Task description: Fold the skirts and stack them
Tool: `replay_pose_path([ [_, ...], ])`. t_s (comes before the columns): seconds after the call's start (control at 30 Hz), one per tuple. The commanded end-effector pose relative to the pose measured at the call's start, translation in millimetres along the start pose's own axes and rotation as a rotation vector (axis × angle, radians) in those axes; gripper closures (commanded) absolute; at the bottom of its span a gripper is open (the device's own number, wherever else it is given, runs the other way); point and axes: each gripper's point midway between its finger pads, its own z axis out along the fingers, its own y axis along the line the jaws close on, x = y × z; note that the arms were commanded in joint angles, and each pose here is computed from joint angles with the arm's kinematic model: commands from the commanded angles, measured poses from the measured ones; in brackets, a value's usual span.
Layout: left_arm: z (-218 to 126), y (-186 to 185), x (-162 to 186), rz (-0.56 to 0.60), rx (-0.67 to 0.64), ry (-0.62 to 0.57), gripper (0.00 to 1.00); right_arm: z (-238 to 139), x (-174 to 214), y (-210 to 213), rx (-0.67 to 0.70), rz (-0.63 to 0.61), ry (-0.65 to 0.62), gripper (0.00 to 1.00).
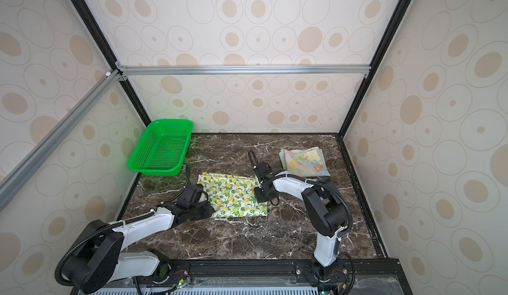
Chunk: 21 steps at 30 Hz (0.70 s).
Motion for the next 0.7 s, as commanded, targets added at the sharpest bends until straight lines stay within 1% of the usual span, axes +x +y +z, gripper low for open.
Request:
replay_pose_path([
  [0.0, -18.4, -5.1, -16.7, 0.020, -0.056, -0.023, 0.81, -22.9, -3.7, 4.6, -0.014, -0.029, -0.012, 0.92],
  [0.1, -29.3, -23.5, -45.1, 0.077, -0.059, -0.063, 0.81, -39.2, 0.4, 17.6, -0.089, 0.000, -0.030, 0.91],
  [0.17, -26.3, -45.0, -57.3, 0.091, 0.017, -0.073, 0.81, -43.0, 7.4, 29.5, -0.160, 0.031, -0.032, 0.91],
  [0.3, -17.0, -85.9, -70.3, 0.094, 0.183, -0.092, 0.83, -40.1, 24.3, 32.7, -0.207, 0.111, -0.022, 0.92],
  [0.47, -2.6, -116.4, -64.7, 0.155, 0.253, -0.064, 0.83, -26.9, 45.7, 26.9, -0.209, 0.165, 0.008, 0.93],
  [0.57, 6.1, -139.2, -52.6, 0.197, 0.302, -0.028, 0.84, -21.1, 55.7, 21.9, -0.193, 0.178, 0.024, 0.93],
  [0.67, 15.8, -154.0, -39.8, 0.239, 0.308, 0.001, 0.85, -17.1, 63.5, 14.1, -0.157, 0.183, 0.037, 0.93],
])
